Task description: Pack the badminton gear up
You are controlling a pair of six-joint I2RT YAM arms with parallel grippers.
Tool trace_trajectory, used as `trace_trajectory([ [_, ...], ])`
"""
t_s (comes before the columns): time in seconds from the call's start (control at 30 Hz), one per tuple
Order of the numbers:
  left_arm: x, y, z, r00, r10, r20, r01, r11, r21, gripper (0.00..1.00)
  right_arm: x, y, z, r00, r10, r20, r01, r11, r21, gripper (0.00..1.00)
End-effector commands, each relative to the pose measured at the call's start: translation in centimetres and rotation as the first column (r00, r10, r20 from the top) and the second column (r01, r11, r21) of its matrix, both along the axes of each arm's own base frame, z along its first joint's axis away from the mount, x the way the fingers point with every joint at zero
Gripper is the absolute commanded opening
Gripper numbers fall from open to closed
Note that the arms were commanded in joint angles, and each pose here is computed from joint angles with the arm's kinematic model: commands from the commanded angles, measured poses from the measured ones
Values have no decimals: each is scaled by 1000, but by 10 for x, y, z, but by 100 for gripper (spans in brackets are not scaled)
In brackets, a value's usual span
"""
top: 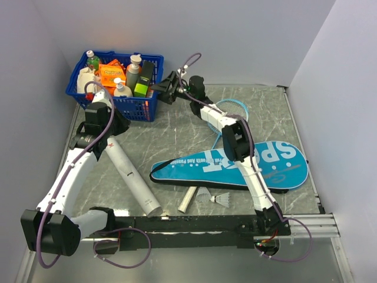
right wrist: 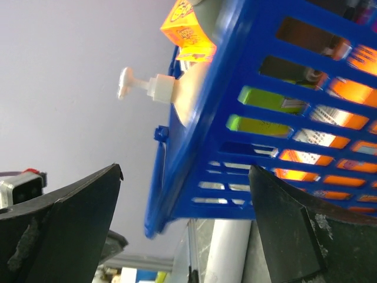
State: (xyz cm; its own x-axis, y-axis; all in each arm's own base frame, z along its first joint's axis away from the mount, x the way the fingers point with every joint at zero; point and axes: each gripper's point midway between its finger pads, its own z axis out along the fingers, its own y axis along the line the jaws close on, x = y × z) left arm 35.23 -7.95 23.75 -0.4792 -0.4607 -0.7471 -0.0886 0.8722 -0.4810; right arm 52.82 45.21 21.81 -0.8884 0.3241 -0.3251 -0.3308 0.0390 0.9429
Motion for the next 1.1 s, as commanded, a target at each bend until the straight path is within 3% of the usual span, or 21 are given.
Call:
trace_trajectory([
  [0.0, 8, -12, 20, 995, -72, 74, 74, 997, -17, 13, -52, -8, 45, 992, 95, 79, -100, 992, 73, 98],
  [0.03, 10, -16, 22, 992, -94, 82, 96, 995, -21, 14, -58, -22, 69, 990, 81, 113, -89, 993, 75, 98],
  [0.23, 26, -65, 36, 965, -231, 125, 231, 973, 13, 14, -66, -106, 51, 989, -86, 119, 104, 982, -156, 100],
  [0.3, 33, -95, 37, 947, -299, 116, 298, 954, 26, 14, -72, -133, 55, 973, -140, 182, 180, 958, -225, 100],
  [0.43, 49, -140, 31, 920, -378, 101, 373, 926, 62, 14, -92, -174, 41, 948, -205, 244, 295, 857, -423, 100],
  [0.53, 72, -155, 15, 917, -394, 56, 391, 918, 68, 13, -108, -199, 44, 923, -250, 294, 372, 781, -502, 100],
  [0.63, 98, -162, -3, 927, -376, 7, 374, 923, 86, 12, -123, -218, 53, 893, -281, 350, 436, 732, -524, 100],
  [0.8, 140, -164, -13, 952, -305, -2, 303, 944, 127, 11, -152, -230, 59, 877, -285, 387, 463, 714, -525, 100],
  [1.07, 190, -120, -36, 995, -92, -48, 101, 960, 260, 8, -175, -232, 48, 883, -262, 391, 453, 698, -555, 100],
])
